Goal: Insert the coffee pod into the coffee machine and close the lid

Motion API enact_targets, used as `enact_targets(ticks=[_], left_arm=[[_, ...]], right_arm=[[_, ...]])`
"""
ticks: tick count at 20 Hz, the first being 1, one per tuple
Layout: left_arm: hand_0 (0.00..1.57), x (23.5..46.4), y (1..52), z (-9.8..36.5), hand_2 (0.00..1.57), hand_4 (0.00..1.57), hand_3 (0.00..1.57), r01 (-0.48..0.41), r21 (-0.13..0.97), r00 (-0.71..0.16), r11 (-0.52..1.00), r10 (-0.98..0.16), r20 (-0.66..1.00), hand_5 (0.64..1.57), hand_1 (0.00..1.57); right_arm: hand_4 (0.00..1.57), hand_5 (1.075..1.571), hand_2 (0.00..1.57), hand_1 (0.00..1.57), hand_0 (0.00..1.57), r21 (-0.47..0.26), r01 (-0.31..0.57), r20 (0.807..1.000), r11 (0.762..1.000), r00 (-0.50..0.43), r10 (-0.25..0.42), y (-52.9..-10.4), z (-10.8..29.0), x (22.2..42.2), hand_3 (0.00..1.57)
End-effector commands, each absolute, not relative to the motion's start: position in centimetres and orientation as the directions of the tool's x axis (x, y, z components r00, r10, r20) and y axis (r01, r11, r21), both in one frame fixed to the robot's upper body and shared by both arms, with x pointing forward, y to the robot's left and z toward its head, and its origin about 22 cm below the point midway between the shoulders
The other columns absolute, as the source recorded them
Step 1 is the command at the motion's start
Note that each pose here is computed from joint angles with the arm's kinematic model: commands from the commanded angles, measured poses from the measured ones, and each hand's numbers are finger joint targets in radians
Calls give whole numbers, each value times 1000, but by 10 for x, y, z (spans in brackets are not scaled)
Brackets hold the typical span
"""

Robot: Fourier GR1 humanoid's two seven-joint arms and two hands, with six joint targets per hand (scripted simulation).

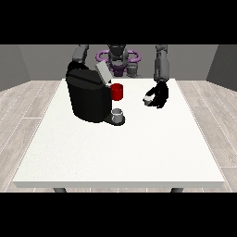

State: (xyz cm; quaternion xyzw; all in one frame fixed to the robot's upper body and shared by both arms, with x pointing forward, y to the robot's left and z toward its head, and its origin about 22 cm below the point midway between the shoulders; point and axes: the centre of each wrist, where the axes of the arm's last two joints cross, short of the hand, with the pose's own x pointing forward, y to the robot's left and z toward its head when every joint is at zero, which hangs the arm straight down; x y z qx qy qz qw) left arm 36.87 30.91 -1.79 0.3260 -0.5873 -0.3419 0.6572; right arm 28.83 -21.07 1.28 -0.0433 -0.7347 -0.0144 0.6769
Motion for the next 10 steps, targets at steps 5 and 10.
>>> enact_targets(ticks=[5, 10], left_arm=[[1266, 386, 308, 6, 1399, 507, 1363, 51, 855, -2, 517, -856, 518, 1571, 1266], [1450, 397, 286, 20, 1452, 623, 1388, 117, 825, -96, 553, -821, 563, 1571, 1450]], right_arm=[[535, 1571, 0, 0, 0, 1, 82, 996, 997, -89, 6, -229, 0, 288, 0], [398, 1571, 0, 0, 0, -16, 106, 1000, 994, 7, 15, -218, -18, 279, 0]])
